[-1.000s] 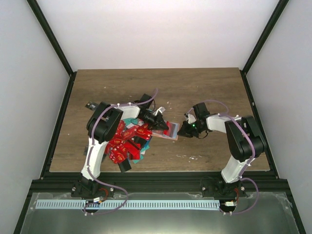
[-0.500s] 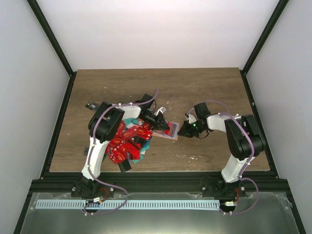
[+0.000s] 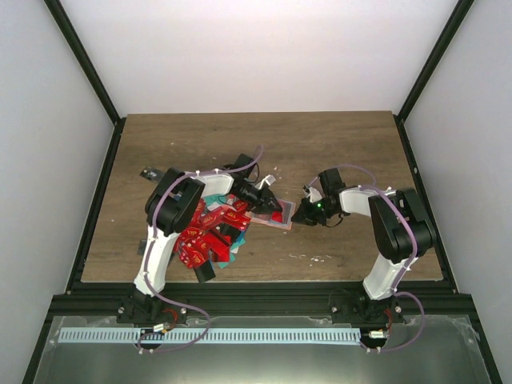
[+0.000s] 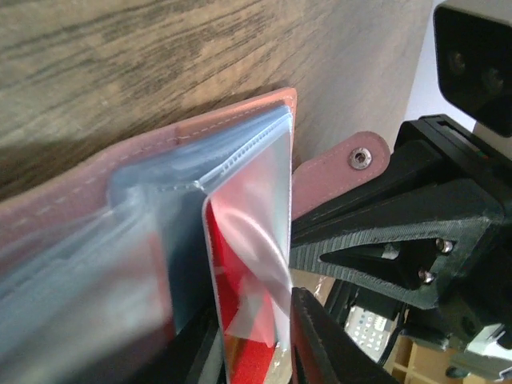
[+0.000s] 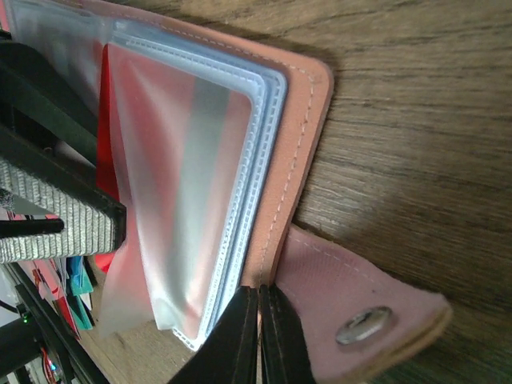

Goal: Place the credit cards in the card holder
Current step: Insert the credit card into the card holder.

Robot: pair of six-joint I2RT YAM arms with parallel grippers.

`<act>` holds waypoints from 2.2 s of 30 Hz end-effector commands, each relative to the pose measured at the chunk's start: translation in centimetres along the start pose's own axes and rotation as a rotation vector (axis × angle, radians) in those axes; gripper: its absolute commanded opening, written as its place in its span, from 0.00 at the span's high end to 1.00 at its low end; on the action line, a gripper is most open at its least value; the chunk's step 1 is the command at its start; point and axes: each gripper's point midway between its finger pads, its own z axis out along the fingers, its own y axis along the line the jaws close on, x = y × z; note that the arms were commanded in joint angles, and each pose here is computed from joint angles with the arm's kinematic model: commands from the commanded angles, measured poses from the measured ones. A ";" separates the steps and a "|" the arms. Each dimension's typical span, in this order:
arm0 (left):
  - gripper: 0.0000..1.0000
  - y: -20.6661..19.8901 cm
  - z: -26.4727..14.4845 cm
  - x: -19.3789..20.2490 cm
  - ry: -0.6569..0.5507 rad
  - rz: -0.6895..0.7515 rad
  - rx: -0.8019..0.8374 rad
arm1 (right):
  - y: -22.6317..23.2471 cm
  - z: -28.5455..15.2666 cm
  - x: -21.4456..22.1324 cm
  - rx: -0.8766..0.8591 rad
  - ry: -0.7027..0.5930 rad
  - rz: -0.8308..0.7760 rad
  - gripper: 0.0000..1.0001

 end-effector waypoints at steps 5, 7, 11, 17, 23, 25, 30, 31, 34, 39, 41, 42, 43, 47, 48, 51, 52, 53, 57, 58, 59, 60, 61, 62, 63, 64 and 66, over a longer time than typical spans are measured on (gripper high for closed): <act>0.65 1.7 -0.3 1.6 -0.005 0.019 -0.176 | -1.3 -0.3 -0.5 0.084 -0.041 -0.024 0.94; 0.61 1.3 -0.8 1.7 -0.013 0.028 -0.184 | -1.2 -0.6 -0.6 0.087 -0.048 -0.026 0.94; 0.54 0.9 -1.7 2.1 -0.022 0.034 -0.223 | -1.0 -1.1 -0.7 0.096 -0.059 -0.032 0.94; 0.44 -0.1 -3.0 2.6 -0.033 0.055 -0.249 | -0.6 -2.0 -0.7 0.094 -0.076 -0.035 0.93; 0.34 -1.1 -4.6 2.7 -0.064 0.079 -0.266 | 0.0 -2.6 -0.4 0.079 -0.093 -0.031 0.93; 0.32 -1.2 -5.4 2.5 -0.082 0.082 -0.276 | 0.1 -2.8 -0.2 0.073 -0.098 -0.028 0.93; 0.33 -0.9 -7.9 2.0 -0.135 0.089 -0.328 | 0.5 -3.0 0.7 0.041 -0.100 -0.019 0.93; 0.35 -0.5 -8.2 1.9 -0.141 0.090 -0.349 | 0.8 -3.1 0.8 0.026 -0.101 -0.020 0.93; 0.41 0.6 -8.6 1.8 -0.144 0.088 -0.398 | 2.3 -3.4 0.9 -0.056 -0.111 -0.039 0.92; 0.68 -0.6 -7.9 1.3 -0.140 0.113 -0.370 | 5.4 -4.3 0.1 -0.192 -0.138 -0.070 0.87; 0.75 -1.0 -7.5 1.1 -0.133 0.121 -0.359 | 5.9 -4.4 -0.5 -0.210 -0.147 -0.060 0.86; 0.77 -1.1 -7.2 1.1 -0.128 0.121 -0.357 | 6.0 -4.3 -0.7 -0.219 -0.147 -0.051 0.85; 0.79 -1.1 -6.9 1.0 -0.123 0.122 -0.359 | 6.1 -4.2 -1.0 -0.227 -0.146 -0.037 0.85; 0.83 -0.7 -5.7 1.1 -0.093 0.116 -0.361 | 6.0 -3.5 -1.9 -0.240 -0.134 0.012 0.85; 0.83 -0.6 -5.4 1.1 -0.087 0.116 -0.362 | 6.0 -3.3 -2.0 -0.240 -0.132 0.020 0.85; 0.86 0.0 -4.6 1.1 -0.063 0.109 -0.382 | 5.8 -3.1 -2.5 -0.233 -0.129 0.022 0.85; 0.87 0.3 -4.4 1.1 -0.058 0.103 -0.394 | 5.8 -3.0 -2.5 -0.227 -0.126 0.021 0.85; 0.88 0.6 -4.3 1.1 -0.055 0.097 -0.404 | 5.6 -2.9 -2.6 -0.216 -0.126 0.022 0.85; 0.94 1.5 -3.7 1.1 -0.042 0.078 -0.414 | 4.6 -2.3 -2.3 -0.177 -0.110 0.036 0.86; 0.94 1.5 -3.5 1.1 -0.040 0.078 -0.411 | 4.3 -2.1 -2.2 -0.171 -0.104 0.042 0.86; 0.94 1.6 -3.3 1.1 -0.036 0.076 -0.406 | 4.0 -1.9 -1.9 -0.166 -0.095 0.050 0.86; 0.94 1.6 -3.1 1.0 -0.033 0.075 -0.402 | 3.8 -1.7 -1.8 -0.162 -0.088 0.054 0.86; 0.93 1.6 -2.9 1.0 -0.030 0.072 -0.395 | 3.7 -1.6 -1.7 -0.160 -0.085 0.056 0.86; 0.93 1.6 -2.7 0.9 -0.029 0.068 -0.387 | 3.5 -1.6 -1.6 -0.157 -0.083 0.057 0.87; 0.92 1.6 -2.5 0.8 -0.028 0.065 -0.382 | 3.5 -1.5 -1.6 -0.153 -0.082 0.056 0.87; 0.92 1.6 -2.3 0.8 -0.027 0.061 -0.377 | 3.4 -1.5 -1.6 -0.149 -0.081 0.053 0.87; 0.92 1.5 -2.0 0.5 -0.026 0.060 -0.365 | 3.3 -1.5 -1.7 -0.141 -0.080 0.049 0.87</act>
